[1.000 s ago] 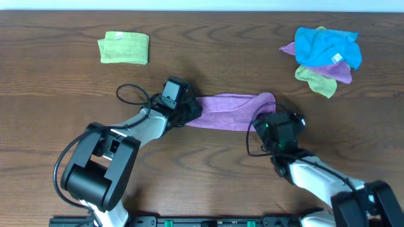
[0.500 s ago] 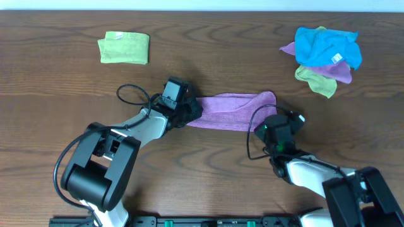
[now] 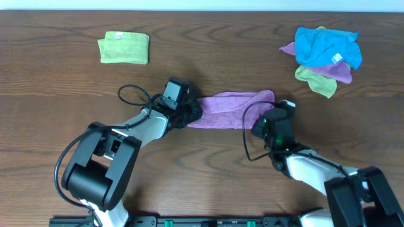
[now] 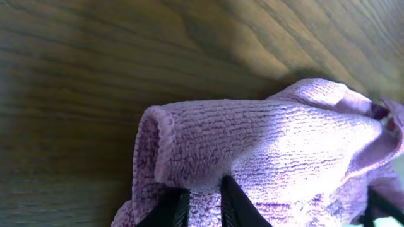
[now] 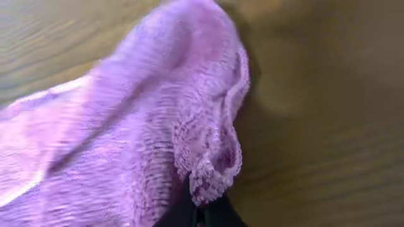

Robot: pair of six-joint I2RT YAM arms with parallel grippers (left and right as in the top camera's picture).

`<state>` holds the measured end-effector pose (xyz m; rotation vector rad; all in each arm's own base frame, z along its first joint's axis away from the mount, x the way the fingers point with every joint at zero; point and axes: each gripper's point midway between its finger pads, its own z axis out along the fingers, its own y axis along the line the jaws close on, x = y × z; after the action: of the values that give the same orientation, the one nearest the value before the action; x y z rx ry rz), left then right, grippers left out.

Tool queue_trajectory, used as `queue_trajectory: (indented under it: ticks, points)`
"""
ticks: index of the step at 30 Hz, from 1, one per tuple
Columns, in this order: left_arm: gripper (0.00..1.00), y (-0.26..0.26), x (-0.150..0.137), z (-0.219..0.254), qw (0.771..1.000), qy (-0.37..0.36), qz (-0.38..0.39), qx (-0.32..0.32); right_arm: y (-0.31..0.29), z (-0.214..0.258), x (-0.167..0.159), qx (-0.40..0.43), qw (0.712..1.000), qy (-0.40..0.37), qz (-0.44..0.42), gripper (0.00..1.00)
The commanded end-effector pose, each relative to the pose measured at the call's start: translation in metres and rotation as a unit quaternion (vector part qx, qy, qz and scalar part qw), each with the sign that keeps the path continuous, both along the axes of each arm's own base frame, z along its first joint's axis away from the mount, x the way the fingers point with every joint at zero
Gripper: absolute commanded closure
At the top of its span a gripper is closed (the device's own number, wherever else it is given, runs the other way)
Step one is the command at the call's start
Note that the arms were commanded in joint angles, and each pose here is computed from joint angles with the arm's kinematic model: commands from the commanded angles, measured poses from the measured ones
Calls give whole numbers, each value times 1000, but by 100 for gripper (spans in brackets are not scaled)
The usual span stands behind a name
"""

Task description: Fold the cloth

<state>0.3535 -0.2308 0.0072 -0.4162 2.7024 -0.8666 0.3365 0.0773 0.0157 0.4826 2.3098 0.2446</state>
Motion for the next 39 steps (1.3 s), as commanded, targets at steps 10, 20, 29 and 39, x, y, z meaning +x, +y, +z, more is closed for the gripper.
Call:
queue_trajectory:
  ticks: [10,20,29,39]
  points:
    - [82,0,-7,-11,1000,14,-5,4,30,57,27,-17,995,-67,75,98]
    - [83,0,-3,-9,1000,6,-3,2,82,92,34,-16,984,-106,144,99]
    - [85,7,3,-6,1000,2,0,-8,115,98,27,-9,977,-112,183,99]
    - [87,22,15,24,999,-41,-14,-8,145,93,39,-8,973,-100,209,99]
